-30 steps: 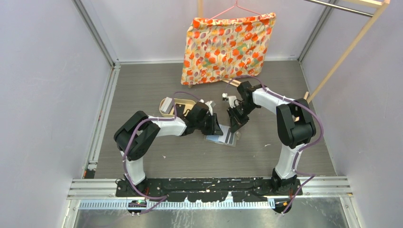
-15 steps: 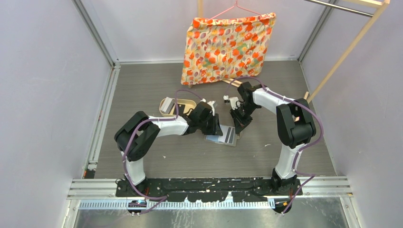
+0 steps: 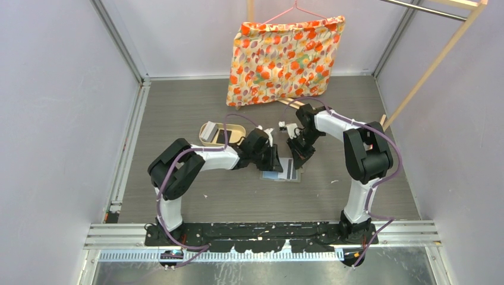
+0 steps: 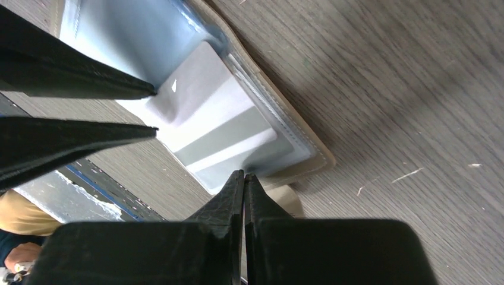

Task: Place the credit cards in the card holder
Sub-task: Insert the credit card into the card holder.

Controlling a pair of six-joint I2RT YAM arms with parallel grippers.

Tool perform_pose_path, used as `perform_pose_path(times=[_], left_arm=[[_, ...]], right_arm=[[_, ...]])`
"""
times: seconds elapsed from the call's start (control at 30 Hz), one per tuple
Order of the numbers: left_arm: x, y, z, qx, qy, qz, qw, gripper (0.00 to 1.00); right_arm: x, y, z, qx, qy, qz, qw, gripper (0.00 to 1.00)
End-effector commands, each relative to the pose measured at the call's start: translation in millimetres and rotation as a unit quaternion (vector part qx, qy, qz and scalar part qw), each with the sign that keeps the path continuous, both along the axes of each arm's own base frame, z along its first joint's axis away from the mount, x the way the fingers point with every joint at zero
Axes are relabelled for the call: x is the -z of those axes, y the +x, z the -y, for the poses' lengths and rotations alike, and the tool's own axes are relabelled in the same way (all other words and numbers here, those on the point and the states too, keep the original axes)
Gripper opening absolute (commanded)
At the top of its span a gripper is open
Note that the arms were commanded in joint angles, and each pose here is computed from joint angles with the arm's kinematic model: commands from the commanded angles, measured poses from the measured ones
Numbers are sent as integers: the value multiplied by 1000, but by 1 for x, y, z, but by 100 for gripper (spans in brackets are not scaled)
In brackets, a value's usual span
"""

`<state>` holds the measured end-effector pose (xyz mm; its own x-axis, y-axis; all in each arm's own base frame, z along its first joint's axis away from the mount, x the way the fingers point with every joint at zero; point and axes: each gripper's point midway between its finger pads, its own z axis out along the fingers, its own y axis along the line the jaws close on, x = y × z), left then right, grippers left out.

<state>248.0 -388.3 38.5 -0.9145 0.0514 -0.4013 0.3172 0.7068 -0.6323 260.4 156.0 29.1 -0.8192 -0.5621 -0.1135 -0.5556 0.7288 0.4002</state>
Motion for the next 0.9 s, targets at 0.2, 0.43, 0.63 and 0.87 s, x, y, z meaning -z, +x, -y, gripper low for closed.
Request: perform_pose_path(times=[0.2, 0.43, 0.63, 0.87], left_arm=[[-17, 4, 34, 9, -63, -5, 998, 27], [-16, 11, 39, -13, -80, -6, 997, 28], [-12, 14, 35, -35, -84, -2, 996, 28], [-7, 16, 34, -44, -83, -2, 996, 28]], right_arm=[[-3, -1, -6, -12, 7, -3, 1000, 6], [-15, 3, -7, -11, 21, 13, 1000, 8], [-15, 19, 29, 20, -34, 59, 997, 9], [-3, 20, 50, 23, -89, 53, 994, 9]])
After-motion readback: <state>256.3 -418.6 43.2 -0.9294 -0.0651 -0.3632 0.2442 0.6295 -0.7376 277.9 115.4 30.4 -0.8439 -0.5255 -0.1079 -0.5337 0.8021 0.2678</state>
